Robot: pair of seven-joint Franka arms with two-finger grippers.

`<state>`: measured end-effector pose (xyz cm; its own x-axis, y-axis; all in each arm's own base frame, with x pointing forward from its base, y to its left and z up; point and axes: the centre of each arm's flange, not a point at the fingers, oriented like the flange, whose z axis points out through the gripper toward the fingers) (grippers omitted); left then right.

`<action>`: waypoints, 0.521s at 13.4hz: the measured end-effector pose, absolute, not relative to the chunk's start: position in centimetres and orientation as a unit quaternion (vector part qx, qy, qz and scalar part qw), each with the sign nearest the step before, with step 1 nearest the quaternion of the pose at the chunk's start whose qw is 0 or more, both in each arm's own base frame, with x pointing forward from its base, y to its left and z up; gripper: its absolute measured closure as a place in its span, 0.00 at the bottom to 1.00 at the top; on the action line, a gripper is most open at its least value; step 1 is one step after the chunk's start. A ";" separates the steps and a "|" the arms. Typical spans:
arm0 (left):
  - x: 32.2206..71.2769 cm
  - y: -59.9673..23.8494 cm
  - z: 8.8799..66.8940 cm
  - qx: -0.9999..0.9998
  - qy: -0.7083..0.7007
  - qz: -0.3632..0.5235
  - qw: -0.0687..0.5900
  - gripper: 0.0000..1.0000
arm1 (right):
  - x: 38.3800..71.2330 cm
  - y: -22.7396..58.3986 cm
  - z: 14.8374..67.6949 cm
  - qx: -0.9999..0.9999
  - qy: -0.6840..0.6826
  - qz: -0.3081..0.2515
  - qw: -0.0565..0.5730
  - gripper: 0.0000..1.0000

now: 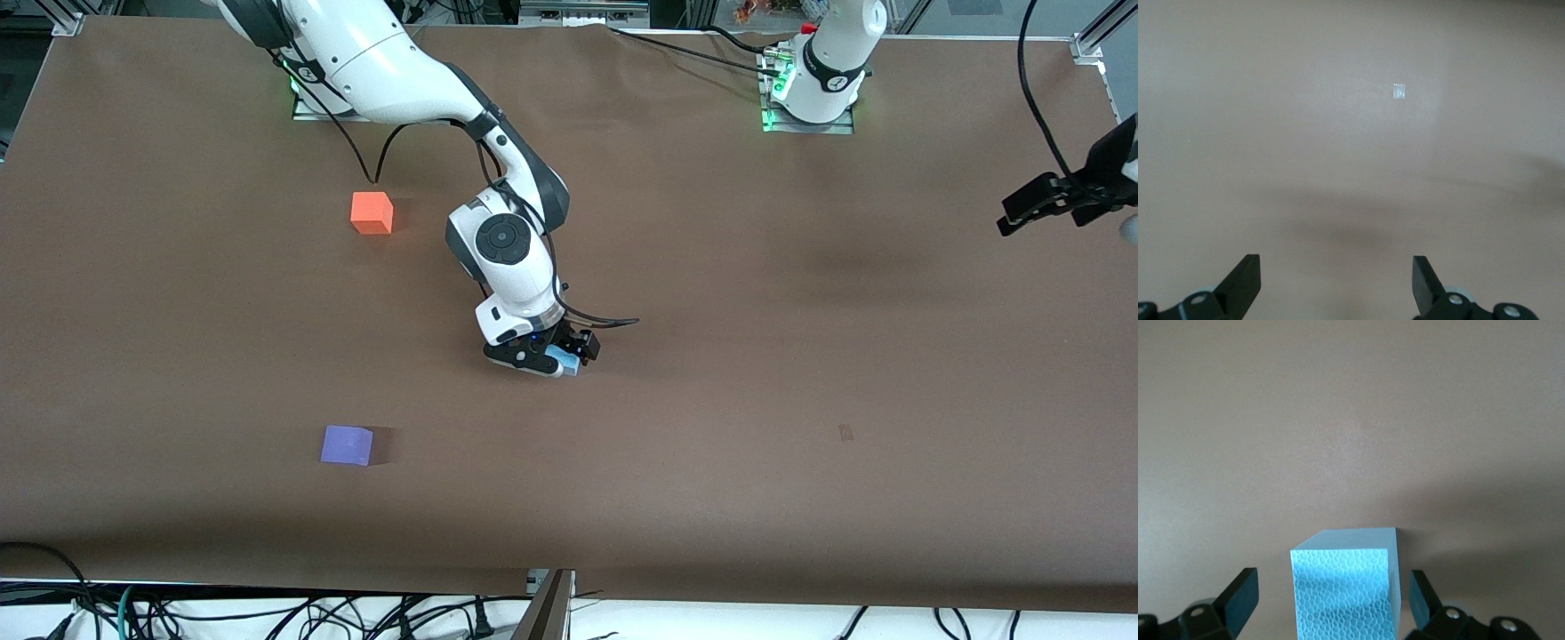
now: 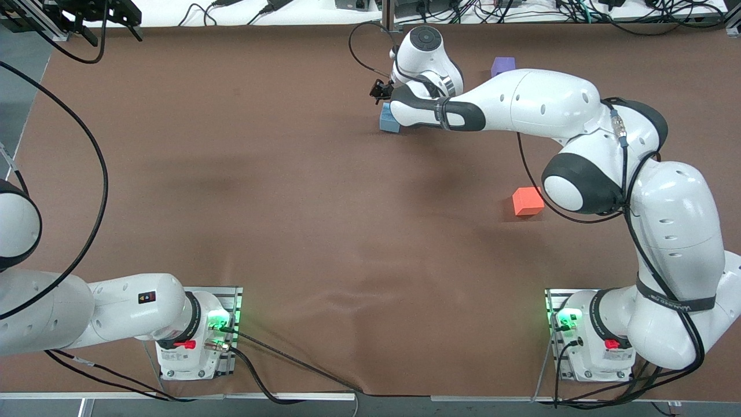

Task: Place blue block between orange and purple blocks
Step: 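Close the right gripper on the light blue cube and lift it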

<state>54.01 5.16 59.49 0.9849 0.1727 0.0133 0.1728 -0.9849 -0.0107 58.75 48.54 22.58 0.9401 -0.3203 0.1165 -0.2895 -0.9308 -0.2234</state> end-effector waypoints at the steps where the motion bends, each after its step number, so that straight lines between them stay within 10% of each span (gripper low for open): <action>1: 54.3 5.2 59.5 -0.996 -0.087 -0.007 0.005 0.00 | 58.7 48.5 22.2 -0.980 0.155 -0.074 0.100 0.00; 4: 54.9 5.1 59.6 -0.996 -0.086 -0.009 0.005 0.00 | 58.5 48.4 20.9 -0.981 0.155 -0.069 0.093 0.02; 7: 55.0 5.1 59.6 -0.996 -0.086 -0.009 0.004 0.00 | 58.8 48.3 20.8 -0.981 0.156 -0.071 0.093 0.35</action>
<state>54.95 5.07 59.57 0.9850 0.1717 0.0181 0.1719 -0.9851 -0.0072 58.76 48.28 20.79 0.9414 -0.3185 0.1106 -0.2922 -0.9344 -0.2040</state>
